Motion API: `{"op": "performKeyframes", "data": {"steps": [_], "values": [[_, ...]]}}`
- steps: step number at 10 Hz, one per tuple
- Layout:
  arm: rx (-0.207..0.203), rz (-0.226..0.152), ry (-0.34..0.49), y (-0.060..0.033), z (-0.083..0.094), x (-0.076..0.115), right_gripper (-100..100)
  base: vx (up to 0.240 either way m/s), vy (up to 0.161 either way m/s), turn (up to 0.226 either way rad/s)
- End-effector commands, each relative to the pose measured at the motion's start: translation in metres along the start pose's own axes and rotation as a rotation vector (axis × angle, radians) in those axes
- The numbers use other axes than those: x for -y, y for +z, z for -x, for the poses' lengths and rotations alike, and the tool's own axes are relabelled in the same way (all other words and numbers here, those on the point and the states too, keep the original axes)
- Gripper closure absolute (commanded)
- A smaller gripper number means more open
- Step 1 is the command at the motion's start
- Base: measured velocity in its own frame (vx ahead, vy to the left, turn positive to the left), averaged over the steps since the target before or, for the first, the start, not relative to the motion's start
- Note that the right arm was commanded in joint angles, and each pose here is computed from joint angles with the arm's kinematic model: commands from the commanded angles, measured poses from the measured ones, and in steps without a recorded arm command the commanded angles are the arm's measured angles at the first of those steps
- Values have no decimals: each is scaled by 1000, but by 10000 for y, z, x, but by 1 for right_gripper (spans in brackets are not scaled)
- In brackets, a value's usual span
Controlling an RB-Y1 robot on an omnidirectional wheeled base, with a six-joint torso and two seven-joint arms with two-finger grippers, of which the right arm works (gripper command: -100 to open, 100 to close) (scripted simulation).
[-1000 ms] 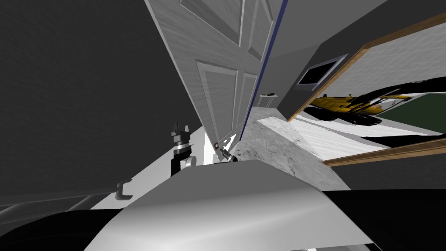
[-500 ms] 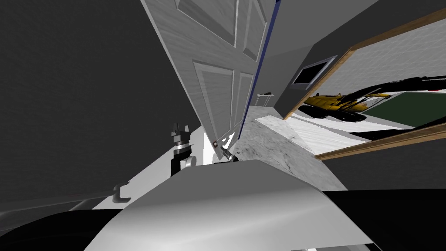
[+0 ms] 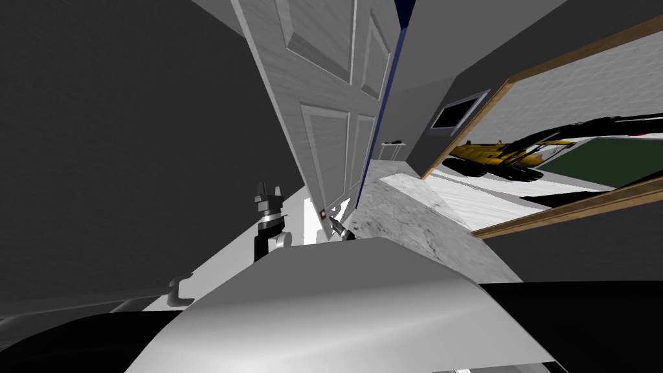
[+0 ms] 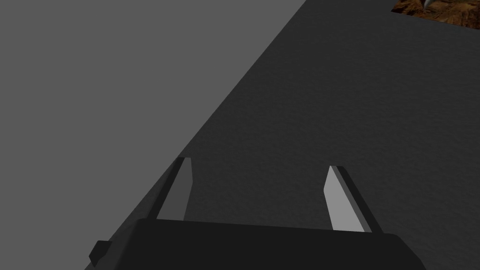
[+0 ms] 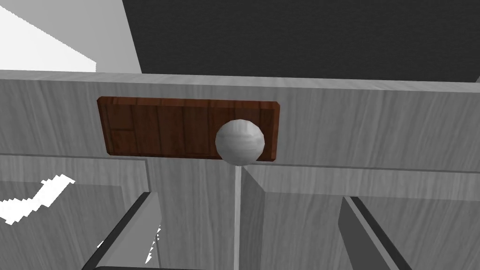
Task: Push the door open
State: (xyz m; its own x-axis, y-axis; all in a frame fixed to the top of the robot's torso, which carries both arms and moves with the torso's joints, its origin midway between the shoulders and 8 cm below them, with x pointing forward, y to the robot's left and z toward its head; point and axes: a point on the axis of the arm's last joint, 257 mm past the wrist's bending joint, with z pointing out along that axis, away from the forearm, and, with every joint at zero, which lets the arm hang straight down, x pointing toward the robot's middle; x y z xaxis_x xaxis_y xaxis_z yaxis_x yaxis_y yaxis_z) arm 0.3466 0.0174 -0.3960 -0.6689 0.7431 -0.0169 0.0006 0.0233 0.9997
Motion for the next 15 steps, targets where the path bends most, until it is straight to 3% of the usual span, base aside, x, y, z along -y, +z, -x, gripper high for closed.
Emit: {"op": "performKeyframes", "data": {"steps": [1,3,4,5,10,15], "values": [[4,-1,-2,26,17,-4,-100,150,134,24],[12,5,4,93,9,-29,-100,183,144,37],[10,3,3,81,13,-19,-100,64,58,7],[10,3,3,81,13,-19,100,0,0,0],[10,3,3,81,13,-19,100,-14,-13,0],[69,-11,-16,8,331,34,100,84,125,-31]]}}
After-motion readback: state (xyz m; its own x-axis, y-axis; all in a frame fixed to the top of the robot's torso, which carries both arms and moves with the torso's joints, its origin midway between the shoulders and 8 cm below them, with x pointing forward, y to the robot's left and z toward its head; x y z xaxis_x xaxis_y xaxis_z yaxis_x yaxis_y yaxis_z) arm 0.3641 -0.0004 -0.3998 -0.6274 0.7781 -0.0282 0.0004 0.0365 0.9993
